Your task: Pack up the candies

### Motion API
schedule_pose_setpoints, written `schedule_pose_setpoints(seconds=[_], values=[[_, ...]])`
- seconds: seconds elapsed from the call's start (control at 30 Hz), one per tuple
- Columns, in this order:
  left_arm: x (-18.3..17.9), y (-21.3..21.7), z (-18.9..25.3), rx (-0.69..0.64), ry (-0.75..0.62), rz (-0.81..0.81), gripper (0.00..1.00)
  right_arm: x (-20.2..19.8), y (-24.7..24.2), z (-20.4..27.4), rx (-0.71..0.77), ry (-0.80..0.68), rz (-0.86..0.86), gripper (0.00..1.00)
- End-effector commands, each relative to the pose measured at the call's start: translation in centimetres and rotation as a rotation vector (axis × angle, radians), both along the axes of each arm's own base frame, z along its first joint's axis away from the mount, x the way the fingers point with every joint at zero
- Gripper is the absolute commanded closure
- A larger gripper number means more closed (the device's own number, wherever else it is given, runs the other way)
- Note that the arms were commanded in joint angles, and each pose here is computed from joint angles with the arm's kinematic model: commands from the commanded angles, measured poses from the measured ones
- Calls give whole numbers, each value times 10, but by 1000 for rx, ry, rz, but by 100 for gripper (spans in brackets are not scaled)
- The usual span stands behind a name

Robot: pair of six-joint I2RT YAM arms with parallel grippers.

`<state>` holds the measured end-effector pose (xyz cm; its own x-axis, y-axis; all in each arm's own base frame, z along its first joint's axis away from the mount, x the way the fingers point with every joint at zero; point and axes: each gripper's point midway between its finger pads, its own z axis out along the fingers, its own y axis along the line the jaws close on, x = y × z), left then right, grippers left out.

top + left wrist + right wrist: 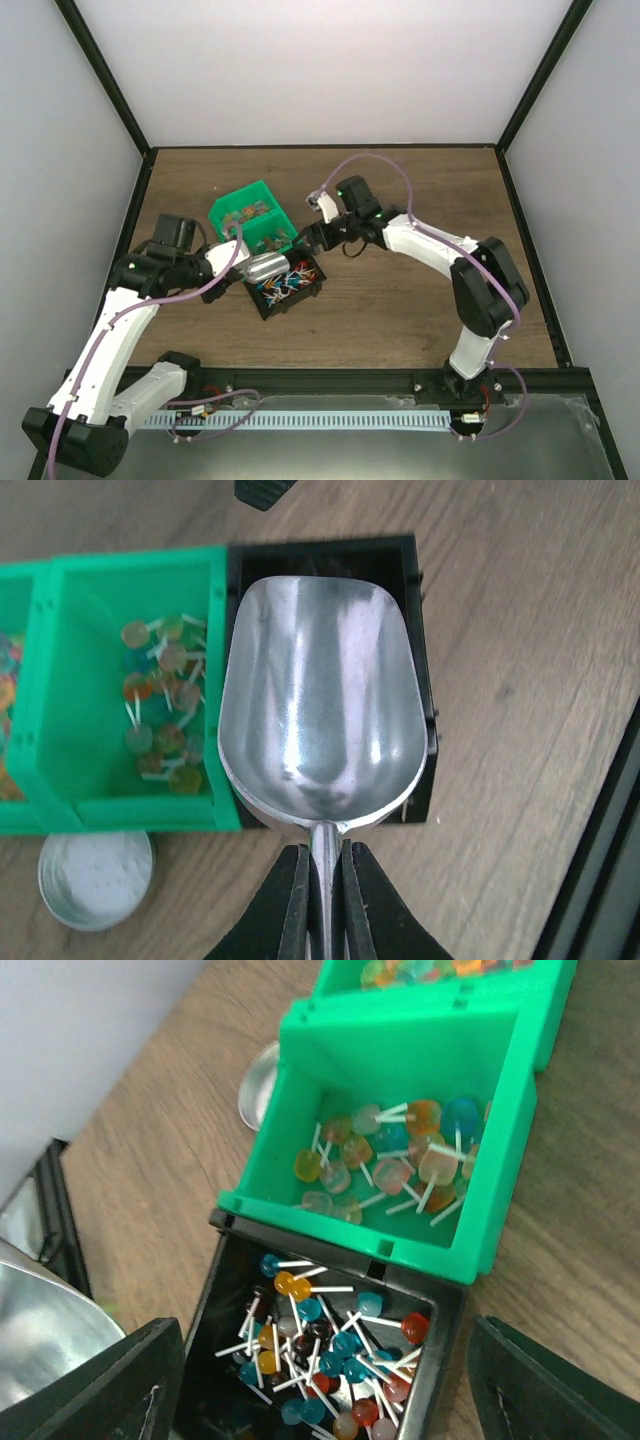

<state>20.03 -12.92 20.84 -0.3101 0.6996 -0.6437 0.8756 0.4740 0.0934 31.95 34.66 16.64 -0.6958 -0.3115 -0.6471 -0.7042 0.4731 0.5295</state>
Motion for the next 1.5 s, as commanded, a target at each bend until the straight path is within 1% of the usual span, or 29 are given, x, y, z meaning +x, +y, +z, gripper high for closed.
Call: schedule_pose_setpoints(seconds=[0.0, 0.13, 0.27, 0.43, 0.63, 0.73, 0.87, 1.03, 1.17, 1.27, 1.4, 1.47], values=[[-21, 21, -24, 125, 111, 22, 96, 2, 9, -24, -149, -76, -40, 22], [-27, 29, -38, 188, 186, 22, 96, -4, 13, -44, -214, -63, -54, 27], [-29, 31, -45, 220, 261, 38, 96, -2, 10, -59, -247, -28, -93, 34], [-25, 30, -46, 265, 272, 52, 96, -6, 8, -72, -262, 7, -109, 41], [-24, 22, -51, 367, 289, 21, 96, -7, 4, -77, -288, 14, -133, 44], [-22, 19, -53, 430, 300, 9, 96, -9, 1, -79, -301, 14, -133, 47], [-14, 12, -53, 488, 298, 3, 96, -18, 1, -85, -292, 63, -121, 51], [-13, 7, -62, 567, 340, -23, 96, -20, 4, -89, -276, 107, -131, 58], [-13, 7, -72, 619, 363, -43, 96, -24, 5, -90, -256, 133, -132, 68], [-8, 5, -81, 629, 367, -43, 96, -24, 5, -93, -263, 143, -140, 79], [-2, -4, -92, 609, 373, -43, 96, -20, 4, -91, -267, 133, -160, 94], [1, -11, -96, 581, 371, -51, 96, -17, 4, -89, -263, 120, -170, 97]])
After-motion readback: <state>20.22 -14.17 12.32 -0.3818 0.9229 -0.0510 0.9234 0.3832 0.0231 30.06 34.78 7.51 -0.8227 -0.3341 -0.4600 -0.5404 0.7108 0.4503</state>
